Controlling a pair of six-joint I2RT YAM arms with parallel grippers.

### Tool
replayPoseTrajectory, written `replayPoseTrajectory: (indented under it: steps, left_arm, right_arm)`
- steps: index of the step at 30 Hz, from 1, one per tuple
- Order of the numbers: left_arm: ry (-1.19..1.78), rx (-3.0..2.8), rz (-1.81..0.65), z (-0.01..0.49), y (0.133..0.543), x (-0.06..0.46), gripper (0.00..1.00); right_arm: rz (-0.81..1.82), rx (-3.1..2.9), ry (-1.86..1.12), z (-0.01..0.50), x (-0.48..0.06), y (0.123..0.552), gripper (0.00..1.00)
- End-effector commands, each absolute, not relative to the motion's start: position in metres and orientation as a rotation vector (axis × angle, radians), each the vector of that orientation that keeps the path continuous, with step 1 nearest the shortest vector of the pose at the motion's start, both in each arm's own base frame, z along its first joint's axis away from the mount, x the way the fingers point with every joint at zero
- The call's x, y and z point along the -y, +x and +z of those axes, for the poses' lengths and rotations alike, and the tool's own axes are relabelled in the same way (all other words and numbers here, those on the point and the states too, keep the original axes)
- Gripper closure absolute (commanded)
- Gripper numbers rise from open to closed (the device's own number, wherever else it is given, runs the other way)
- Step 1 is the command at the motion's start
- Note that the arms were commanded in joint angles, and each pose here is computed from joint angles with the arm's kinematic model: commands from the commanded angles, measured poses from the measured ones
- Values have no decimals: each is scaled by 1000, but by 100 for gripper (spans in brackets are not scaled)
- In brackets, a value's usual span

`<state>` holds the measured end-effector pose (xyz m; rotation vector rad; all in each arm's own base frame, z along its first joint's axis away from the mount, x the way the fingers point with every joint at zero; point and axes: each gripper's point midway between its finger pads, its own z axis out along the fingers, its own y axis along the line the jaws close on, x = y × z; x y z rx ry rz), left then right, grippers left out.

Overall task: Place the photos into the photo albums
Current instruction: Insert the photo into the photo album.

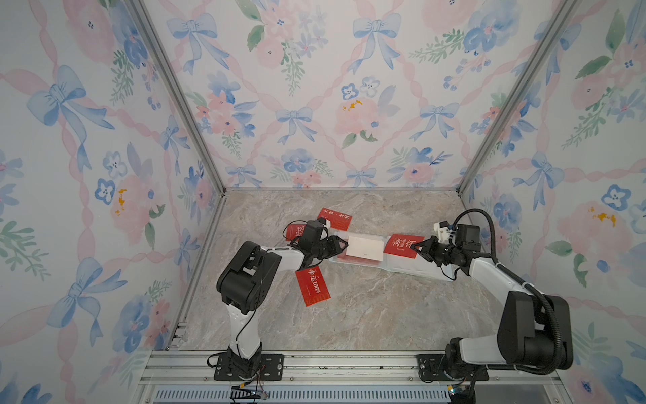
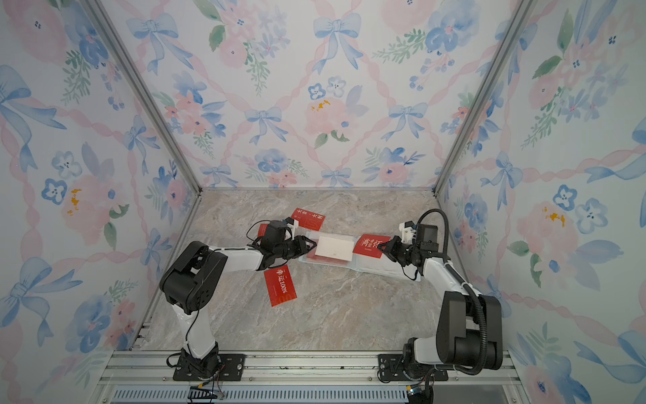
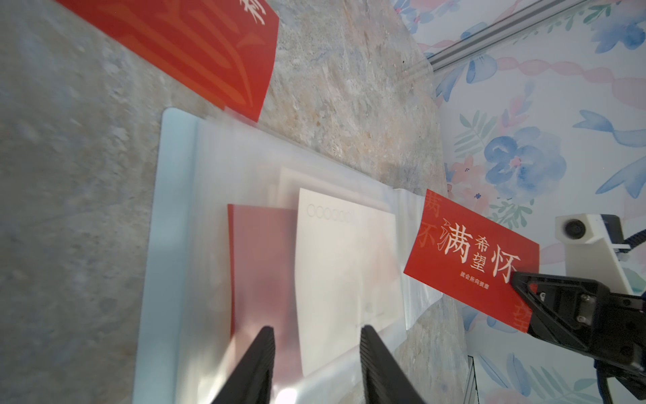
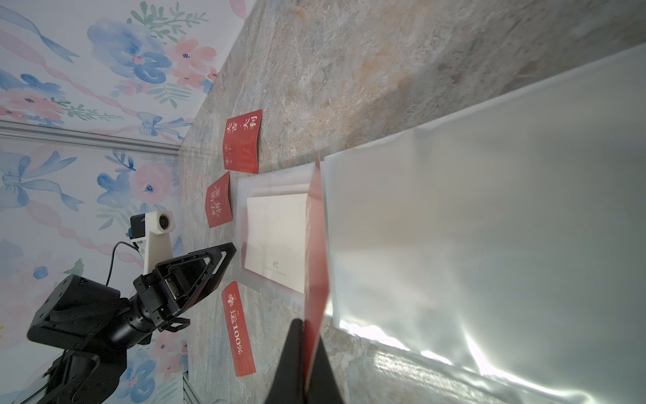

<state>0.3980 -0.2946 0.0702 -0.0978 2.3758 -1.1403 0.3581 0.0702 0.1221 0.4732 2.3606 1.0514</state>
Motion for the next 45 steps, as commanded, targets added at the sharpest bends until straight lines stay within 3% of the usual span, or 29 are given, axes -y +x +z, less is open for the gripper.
replayPoseTrajectory:
  steps: [1, 29, 45]
  left_arm:
    - [-73, -2372, -1141, 68, 403, 296, 57]
    - [-73, -2401, -1132, 52, 405, 297, 59]
    - [-72, -2391, -1142, 60, 400, 298, 60]
  right_arm:
    - [1062, -2378, 453, 115, -74, 360, 96]
    - [1193, -2508, 341, 87, -122, 355, 95]
    - [1178, -2589, 289, 52, -156, 380, 96]
